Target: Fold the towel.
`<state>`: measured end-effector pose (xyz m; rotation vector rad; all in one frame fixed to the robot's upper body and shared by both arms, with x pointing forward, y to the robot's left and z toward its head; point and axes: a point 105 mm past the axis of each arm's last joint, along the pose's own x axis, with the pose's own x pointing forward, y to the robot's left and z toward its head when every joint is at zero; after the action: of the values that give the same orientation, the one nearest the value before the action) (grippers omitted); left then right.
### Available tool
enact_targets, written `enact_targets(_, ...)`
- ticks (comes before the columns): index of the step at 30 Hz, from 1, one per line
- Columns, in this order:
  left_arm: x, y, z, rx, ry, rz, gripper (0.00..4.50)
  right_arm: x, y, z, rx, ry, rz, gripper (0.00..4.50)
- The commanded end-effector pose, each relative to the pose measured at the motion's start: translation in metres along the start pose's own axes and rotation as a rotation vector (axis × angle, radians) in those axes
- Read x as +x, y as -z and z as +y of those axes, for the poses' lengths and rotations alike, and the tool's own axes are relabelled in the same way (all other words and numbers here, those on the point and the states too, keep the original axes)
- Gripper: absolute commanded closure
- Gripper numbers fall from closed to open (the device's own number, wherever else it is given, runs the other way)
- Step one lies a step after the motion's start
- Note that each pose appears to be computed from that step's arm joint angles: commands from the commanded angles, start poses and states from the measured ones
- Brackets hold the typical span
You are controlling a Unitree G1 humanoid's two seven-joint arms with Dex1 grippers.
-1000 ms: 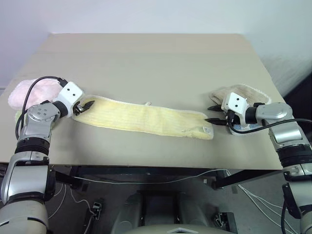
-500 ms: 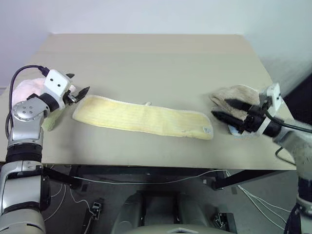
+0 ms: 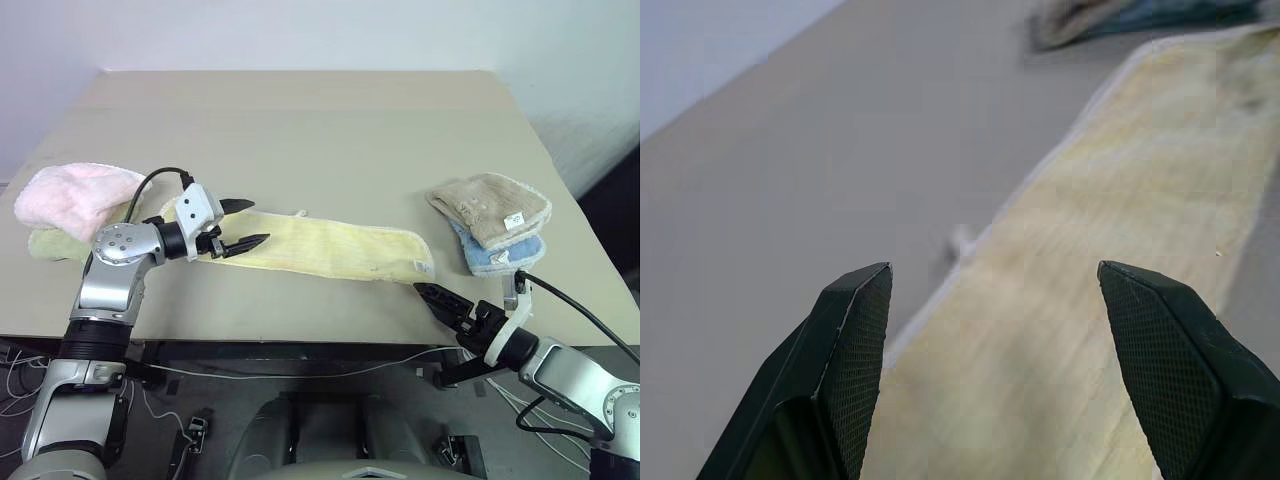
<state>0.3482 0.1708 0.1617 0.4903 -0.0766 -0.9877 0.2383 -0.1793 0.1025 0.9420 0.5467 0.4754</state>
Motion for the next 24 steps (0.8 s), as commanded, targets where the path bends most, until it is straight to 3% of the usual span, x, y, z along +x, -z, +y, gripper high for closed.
enact_targets(1, 0.003, -0.006, -0.004, 0.020, 0.009, -0.021, 1.06, 0.022, -0.017, 0.001, 0.129, 0.067, -0.089, 0.04)
enact_targets(13, -0.003, -0.009, -0.002, 0.025, -0.019, -0.033, 1.06, 0.043, -0.030, -0.010, 0.254, 0.186, -0.128, 0.04)
enact_targets(16, -0.005, -0.008, -0.002, 0.025, -0.023, -0.031, 1.06, 0.040, -0.035, -0.011, 0.248, 0.191, -0.145, 0.64)
enact_targets(24, -0.005, -0.007, -0.003, 0.025, -0.023, -0.026, 1.06, 0.033, -0.051, -0.010, 0.212, 0.180, -0.203, 3.42)
